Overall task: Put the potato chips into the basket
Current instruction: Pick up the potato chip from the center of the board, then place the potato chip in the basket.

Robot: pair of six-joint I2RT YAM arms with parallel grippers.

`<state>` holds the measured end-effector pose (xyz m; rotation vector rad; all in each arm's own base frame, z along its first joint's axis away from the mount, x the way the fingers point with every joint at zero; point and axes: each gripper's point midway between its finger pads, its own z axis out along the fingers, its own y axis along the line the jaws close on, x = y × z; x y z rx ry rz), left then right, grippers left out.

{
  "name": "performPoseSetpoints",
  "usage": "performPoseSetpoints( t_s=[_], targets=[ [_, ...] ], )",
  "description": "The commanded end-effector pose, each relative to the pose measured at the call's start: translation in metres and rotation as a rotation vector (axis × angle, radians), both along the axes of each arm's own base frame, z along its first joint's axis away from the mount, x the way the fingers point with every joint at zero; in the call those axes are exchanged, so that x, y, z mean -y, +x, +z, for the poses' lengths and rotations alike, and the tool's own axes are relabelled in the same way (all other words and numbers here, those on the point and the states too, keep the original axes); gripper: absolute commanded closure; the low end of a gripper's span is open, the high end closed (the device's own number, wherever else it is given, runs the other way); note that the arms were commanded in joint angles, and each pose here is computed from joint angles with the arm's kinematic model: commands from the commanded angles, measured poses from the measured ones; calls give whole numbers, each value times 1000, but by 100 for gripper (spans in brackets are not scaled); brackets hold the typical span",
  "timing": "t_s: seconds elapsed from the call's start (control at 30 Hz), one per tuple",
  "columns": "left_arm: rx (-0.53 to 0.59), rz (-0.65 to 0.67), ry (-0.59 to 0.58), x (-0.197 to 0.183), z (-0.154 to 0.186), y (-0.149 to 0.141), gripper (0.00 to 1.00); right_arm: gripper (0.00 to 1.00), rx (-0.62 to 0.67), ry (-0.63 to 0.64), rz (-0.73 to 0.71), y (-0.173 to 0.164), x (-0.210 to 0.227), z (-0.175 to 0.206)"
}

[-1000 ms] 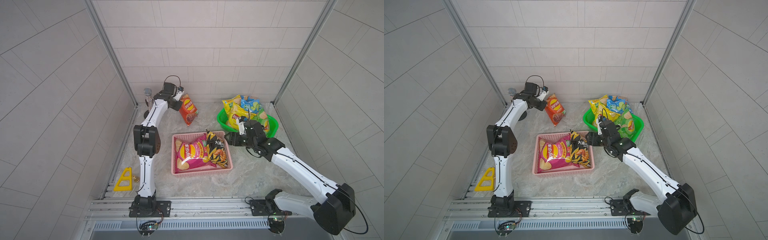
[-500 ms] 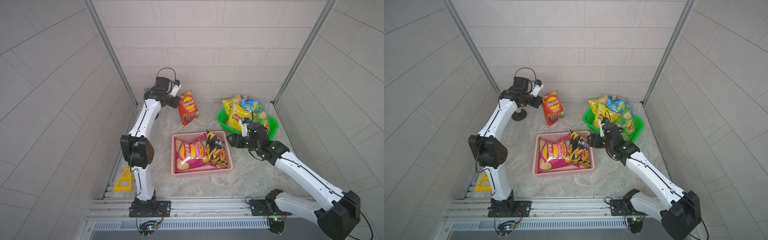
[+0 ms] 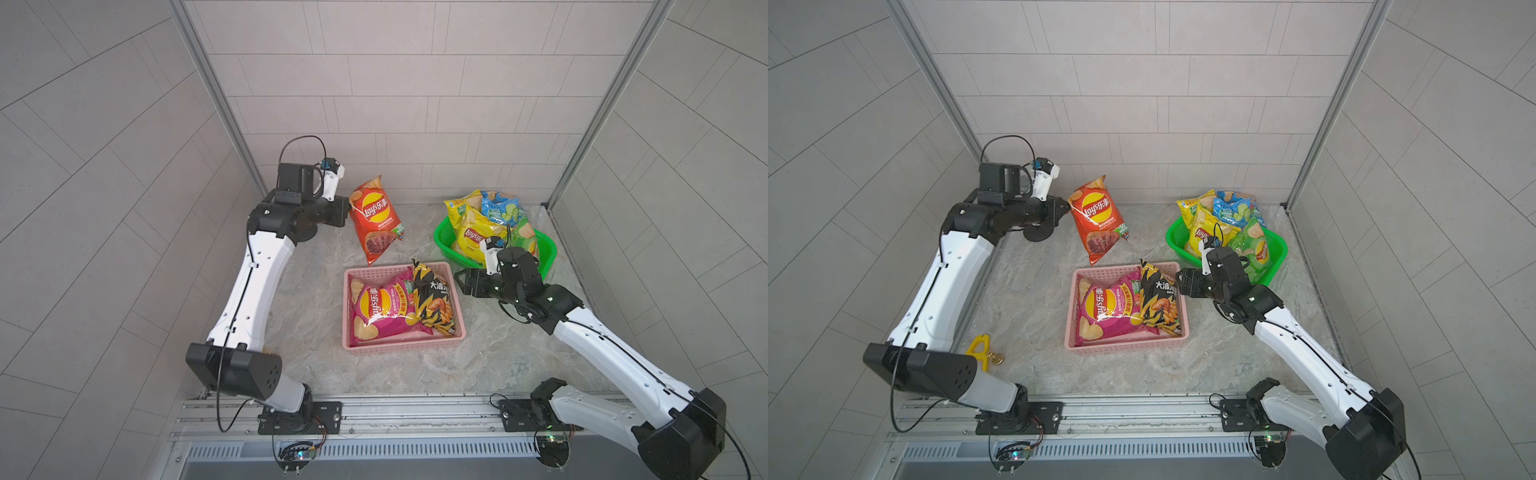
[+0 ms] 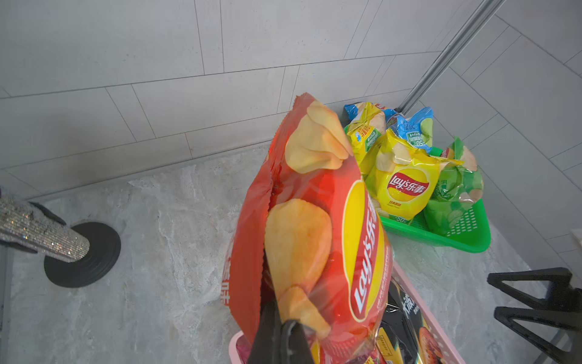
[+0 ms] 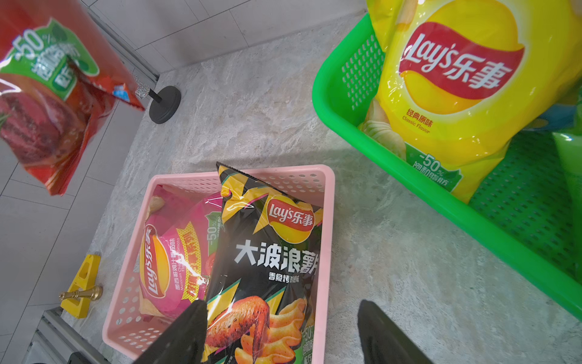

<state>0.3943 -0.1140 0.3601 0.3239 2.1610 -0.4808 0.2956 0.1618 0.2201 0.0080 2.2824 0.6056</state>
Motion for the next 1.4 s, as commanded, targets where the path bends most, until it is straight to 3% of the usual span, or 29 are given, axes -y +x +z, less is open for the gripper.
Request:
performPoseSetpoints(
  t_s=[0.0, 0.23, 0.77, 1.0, 1.13, 1.37],
  targets=[
    [-30, 86, -88, -5, -2, -19, 100, 20, 4, 18, 2, -3, 0, 3],
    [-239, 229, -174, -12, -62, -52, 100, 20, 9, 45, 19, -2, -11, 5],
    [-470, 316, -335, -2, -139, -82, 100, 21, -49, 61, 123, -5, -78, -15],
    [-511, 220, -291, 6, -140, -98, 99, 21, -57, 61, 153, -7, -99, -15],
    [-544, 155, -240, 7, -146, -115, 83, 21, -69, 62, 165, -6, -108, -21],
    [-575, -62, -167, 18, -148, -153, 66, 21, -73, 57, 204, -4, -127, -23]
  ],
)
